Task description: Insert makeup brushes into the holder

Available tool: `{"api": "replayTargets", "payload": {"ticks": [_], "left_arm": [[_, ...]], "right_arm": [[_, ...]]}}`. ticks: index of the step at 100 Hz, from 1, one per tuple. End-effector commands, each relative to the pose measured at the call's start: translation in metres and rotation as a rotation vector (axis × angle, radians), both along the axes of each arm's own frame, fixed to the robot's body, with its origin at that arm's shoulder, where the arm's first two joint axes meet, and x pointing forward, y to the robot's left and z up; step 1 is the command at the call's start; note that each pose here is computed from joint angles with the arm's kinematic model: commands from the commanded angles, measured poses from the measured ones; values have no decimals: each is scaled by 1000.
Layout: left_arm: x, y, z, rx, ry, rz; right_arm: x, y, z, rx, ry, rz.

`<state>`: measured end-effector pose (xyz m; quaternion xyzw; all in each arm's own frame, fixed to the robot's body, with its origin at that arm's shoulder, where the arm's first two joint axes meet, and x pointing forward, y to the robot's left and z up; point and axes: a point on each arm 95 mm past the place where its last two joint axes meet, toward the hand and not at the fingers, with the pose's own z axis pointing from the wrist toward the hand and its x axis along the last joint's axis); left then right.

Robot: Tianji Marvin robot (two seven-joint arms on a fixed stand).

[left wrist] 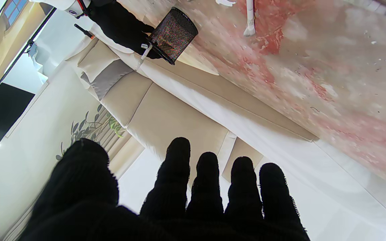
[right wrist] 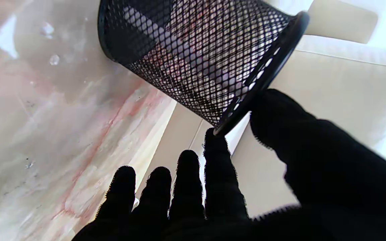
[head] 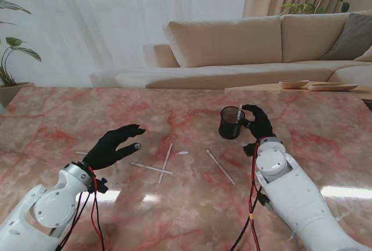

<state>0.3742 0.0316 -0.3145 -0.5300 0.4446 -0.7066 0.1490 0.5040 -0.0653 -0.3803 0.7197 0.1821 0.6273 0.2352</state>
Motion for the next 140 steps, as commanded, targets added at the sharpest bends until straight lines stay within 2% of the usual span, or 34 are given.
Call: {"api": "replayTargets", "payload": {"ticks": [1,69,140], "left_arm": [[-2,0,-3,5,10,0],[-2,-1,-2,10,9,-3],[-2,-2,-3,7,13,-5]], "right_arm": [[-6,-2,-7,9,20,13],[-12,-11,-7,44,22,51],[-15,-20,-8,-45,46,89]]}}
